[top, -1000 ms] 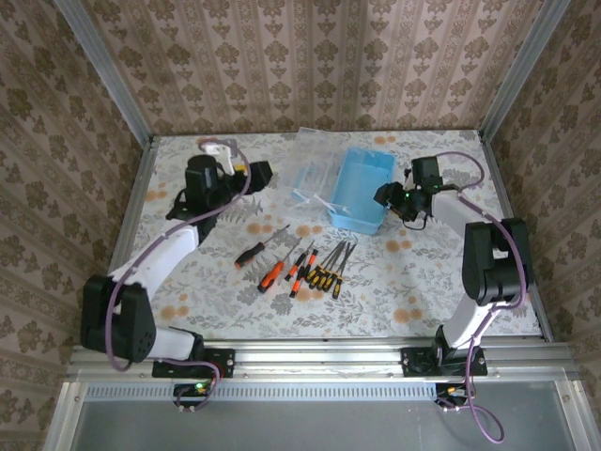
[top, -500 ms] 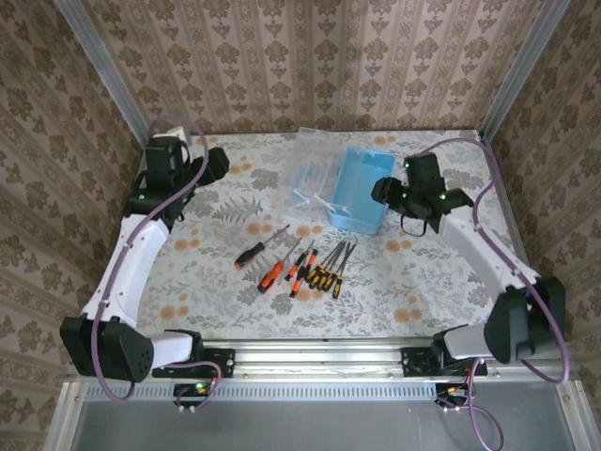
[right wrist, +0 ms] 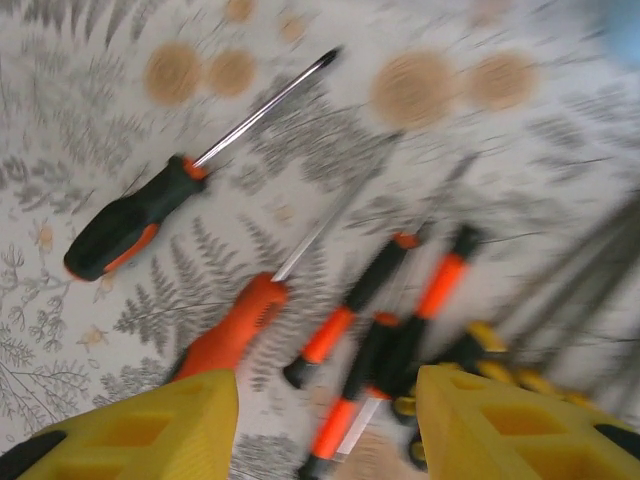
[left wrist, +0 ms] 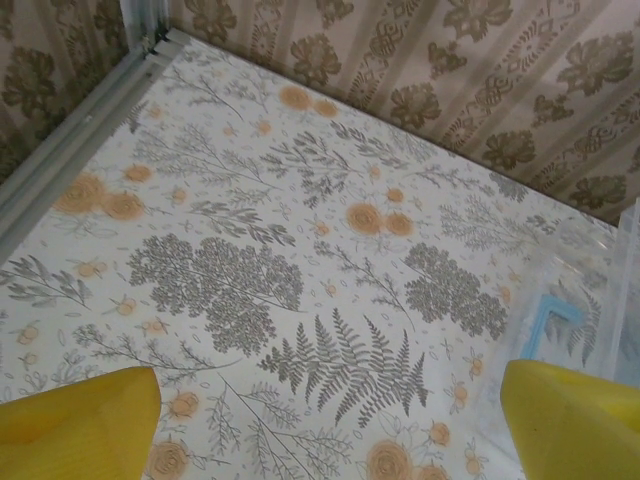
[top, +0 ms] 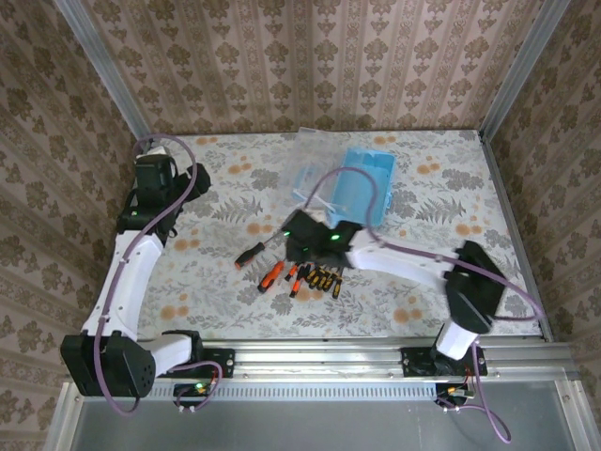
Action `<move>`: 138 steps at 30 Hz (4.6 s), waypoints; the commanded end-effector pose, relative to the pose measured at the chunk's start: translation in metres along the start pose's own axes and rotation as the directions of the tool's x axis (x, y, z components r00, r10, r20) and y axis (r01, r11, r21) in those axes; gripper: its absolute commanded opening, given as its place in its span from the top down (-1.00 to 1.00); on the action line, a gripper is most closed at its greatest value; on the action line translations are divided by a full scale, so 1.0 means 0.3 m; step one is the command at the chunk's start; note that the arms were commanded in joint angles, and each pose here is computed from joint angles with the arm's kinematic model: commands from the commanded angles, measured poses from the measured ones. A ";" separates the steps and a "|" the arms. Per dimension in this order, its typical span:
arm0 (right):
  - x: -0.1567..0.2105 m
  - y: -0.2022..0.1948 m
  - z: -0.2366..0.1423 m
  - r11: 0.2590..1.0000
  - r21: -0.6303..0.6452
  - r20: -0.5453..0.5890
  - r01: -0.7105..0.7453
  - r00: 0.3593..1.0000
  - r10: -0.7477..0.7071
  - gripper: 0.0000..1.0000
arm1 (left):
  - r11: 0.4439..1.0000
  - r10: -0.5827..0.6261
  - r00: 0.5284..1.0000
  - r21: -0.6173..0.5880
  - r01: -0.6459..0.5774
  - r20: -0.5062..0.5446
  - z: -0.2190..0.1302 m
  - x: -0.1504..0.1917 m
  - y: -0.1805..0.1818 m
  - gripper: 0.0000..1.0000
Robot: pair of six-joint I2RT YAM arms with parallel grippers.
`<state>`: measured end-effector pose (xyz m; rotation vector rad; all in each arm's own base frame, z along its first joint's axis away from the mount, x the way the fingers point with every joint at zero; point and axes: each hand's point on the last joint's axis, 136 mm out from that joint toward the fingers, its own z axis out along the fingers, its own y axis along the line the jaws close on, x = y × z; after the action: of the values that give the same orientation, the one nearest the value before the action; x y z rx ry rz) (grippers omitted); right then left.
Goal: Pack the tool kit
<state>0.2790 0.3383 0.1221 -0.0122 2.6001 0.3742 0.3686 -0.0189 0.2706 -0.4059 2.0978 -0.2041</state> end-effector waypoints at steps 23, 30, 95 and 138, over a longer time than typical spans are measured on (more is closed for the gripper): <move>0.253 0.195 0.222 0.993 0.105 -0.182 -0.054 0.981 0.072 -0.14 | 0.996 0.078 0.996 -0.044 -0.076 0.032 -0.013 0.001 -0.001 -0.78; 0.259 0.205 0.249 0.994 0.097 -0.187 -0.048 0.980 0.066 -0.13 | 0.995 0.091 0.995 -0.040 -0.090 0.033 -0.012 0.002 -0.009 -0.78; 0.163 0.186 0.086 0.986 -0.069 -0.069 -0.152 0.987 0.148 0.47 | 0.983 0.181 0.983 -0.019 -0.181 0.040 -0.008 0.024 -0.060 -0.79; -0.481 -0.427 -0.233 0.980 0.073 0.256 -0.186 0.953 0.162 0.50 | 0.945 0.196 0.977 0.282 -0.165 -0.087 0.016 0.177 -0.302 -0.78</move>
<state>0.3740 0.2157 0.2212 0.2773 2.3641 0.3338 0.3652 -0.1058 0.2581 -0.0582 2.1514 -0.3257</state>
